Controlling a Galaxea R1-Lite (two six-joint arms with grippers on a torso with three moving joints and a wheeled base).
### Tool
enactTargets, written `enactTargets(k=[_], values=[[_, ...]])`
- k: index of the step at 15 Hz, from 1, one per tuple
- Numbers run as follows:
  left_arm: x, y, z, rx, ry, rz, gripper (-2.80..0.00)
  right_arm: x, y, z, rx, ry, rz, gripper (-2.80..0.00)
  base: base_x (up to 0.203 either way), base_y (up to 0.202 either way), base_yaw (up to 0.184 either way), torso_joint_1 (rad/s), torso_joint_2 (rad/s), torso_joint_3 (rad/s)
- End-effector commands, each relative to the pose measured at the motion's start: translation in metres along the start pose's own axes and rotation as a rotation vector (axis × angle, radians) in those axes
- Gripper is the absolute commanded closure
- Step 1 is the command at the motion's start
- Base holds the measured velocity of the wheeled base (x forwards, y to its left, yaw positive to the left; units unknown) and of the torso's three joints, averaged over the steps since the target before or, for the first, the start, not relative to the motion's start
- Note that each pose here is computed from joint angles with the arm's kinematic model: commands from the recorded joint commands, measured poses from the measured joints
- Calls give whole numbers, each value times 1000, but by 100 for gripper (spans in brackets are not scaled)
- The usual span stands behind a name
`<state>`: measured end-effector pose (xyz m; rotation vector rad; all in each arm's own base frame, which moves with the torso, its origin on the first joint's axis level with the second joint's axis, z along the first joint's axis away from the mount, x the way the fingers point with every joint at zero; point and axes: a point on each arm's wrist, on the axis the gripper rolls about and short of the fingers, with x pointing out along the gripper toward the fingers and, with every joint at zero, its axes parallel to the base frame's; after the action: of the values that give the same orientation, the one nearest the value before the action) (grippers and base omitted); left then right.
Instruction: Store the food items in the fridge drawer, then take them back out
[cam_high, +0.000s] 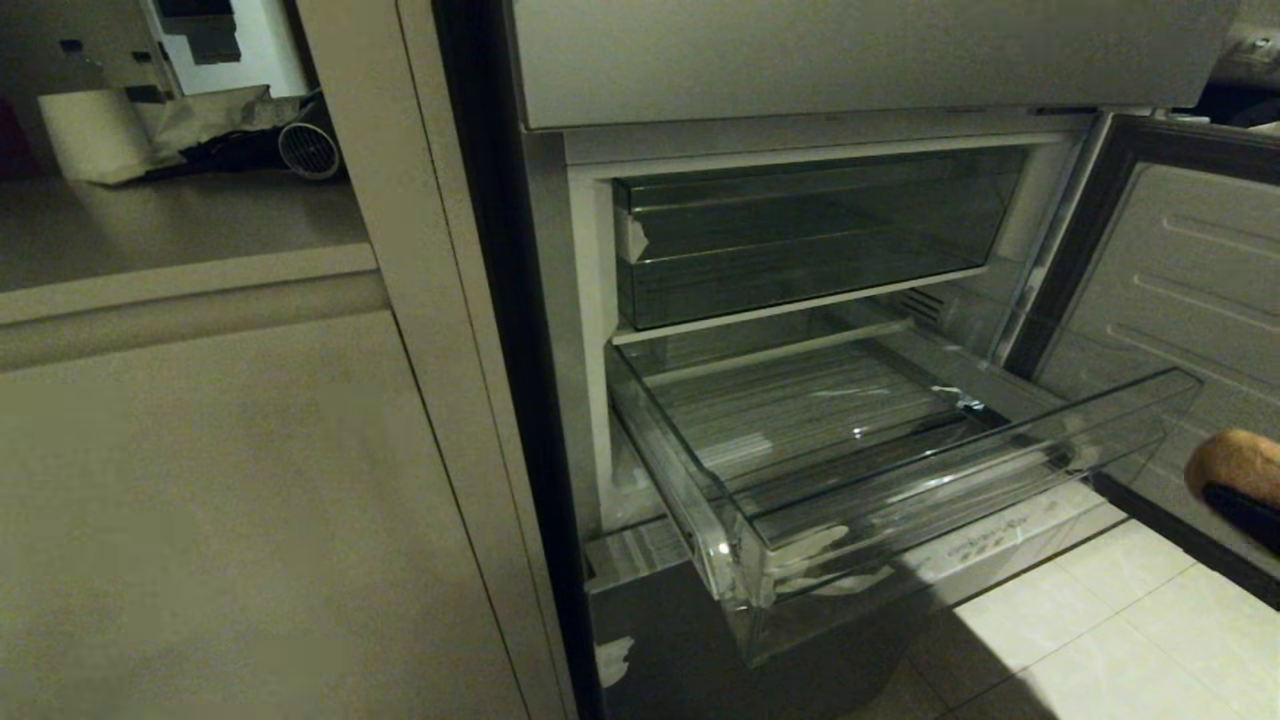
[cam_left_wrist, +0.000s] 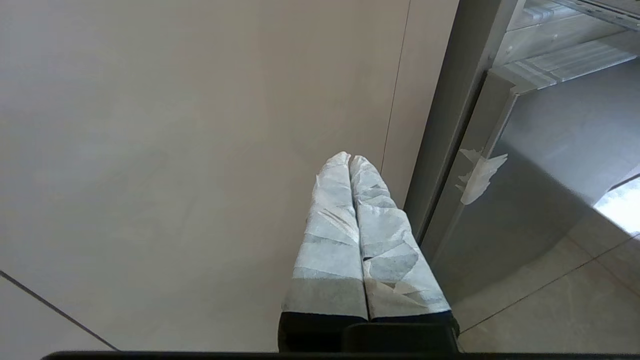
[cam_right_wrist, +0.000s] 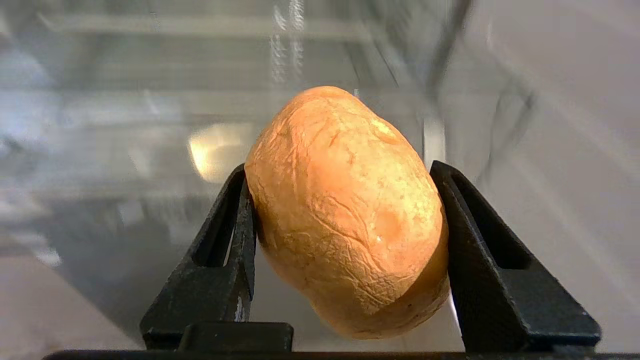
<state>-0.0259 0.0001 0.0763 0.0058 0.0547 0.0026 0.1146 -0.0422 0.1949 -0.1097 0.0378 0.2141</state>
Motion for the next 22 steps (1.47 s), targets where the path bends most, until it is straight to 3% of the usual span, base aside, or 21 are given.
enactTargets(k=[1,3,9,13,22], values=[[0,0,0,0,1,0,0,25,-5,13,2,-9,95,0,0,0,0,0,0,0],[0,0,0,0,1,0,0,43,-5,23,24,-17,160,0,0,0,0,0,0,0],[0,0,0,0,1,0,0,98,-14,37,225,19,237,0,0,0,0,0,0,0],[0,0,0,0,1,0,0,124,-3,43,233,30,307,0,0,0,0,0,0,0],[0,0,0,0,1,0,0,186,7,43,222,52,272,0,0,0,0,0,0,0]])
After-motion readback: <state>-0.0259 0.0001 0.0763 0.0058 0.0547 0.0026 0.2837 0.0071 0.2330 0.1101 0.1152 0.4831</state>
